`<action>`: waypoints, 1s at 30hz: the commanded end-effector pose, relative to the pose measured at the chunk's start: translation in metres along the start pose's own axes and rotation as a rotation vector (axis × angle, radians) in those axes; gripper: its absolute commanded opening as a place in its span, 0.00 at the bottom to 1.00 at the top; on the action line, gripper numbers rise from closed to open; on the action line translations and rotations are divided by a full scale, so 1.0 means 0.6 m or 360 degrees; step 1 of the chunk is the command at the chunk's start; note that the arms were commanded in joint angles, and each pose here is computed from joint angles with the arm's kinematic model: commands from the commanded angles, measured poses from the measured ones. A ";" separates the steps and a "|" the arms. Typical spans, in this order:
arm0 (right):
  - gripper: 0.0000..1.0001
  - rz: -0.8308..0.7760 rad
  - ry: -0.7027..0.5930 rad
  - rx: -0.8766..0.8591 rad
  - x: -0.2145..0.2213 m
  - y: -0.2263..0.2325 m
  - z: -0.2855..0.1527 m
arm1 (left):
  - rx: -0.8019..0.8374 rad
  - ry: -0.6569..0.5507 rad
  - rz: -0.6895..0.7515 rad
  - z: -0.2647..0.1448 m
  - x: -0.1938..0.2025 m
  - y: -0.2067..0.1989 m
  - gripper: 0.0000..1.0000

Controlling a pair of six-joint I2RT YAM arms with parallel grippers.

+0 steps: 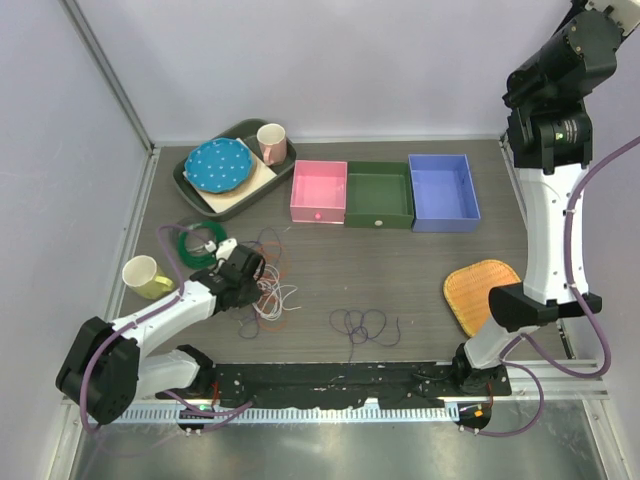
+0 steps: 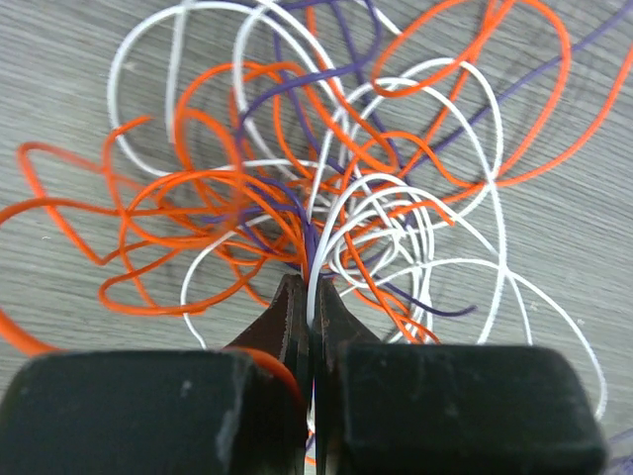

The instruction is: Untangle the cables

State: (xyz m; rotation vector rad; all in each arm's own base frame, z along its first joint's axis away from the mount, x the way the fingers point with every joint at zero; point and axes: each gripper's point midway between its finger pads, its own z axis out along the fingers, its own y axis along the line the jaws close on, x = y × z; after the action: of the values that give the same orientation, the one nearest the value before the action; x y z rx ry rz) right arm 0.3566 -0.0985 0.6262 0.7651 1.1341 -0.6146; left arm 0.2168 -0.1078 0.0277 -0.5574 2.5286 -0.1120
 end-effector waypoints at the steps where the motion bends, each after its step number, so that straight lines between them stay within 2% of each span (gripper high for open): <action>1: 0.01 0.0006 -0.0096 -0.0282 -0.031 0.022 -0.017 | 0.0291 0.0040 0.0027 -0.013 -0.001 -0.057 0.00; 5: 0.01 0.0078 -0.0095 -0.0413 -0.023 0.058 -0.019 | 0.0506 0.0060 0.0102 -0.031 -0.006 -0.102 0.00; 9: 0.01 0.0147 -0.0069 -0.0619 -0.012 0.103 -0.030 | 0.0548 0.0058 0.0112 -0.033 -0.007 -0.109 0.00; 12: 0.01 0.0129 -0.0031 -0.0671 0.014 0.123 -0.031 | 0.0559 0.0056 0.0125 -0.035 -0.008 -0.112 0.00; 16: 0.01 0.0074 0.0032 -0.0678 0.060 0.145 -0.026 | 0.0542 0.0050 0.0135 -0.033 -0.008 -0.108 0.00; 24: 0.01 0.0005 0.0071 -0.0571 0.106 0.150 -0.007 | 0.0514 0.0054 0.0143 -0.024 -0.005 -0.104 0.00; 30: 0.01 0.0003 0.0240 -0.0662 0.216 0.177 -0.013 | 0.0559 0.0107 0.0163 -0.019 0.003 -0.118 0.00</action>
State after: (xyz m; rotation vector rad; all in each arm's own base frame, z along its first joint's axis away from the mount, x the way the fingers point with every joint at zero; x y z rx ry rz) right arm 0.4658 -0.0387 0.5370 0.4372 1.3546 -0.3966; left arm 0.2251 -0.1611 0.0417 -0.3214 2.5482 -0.4620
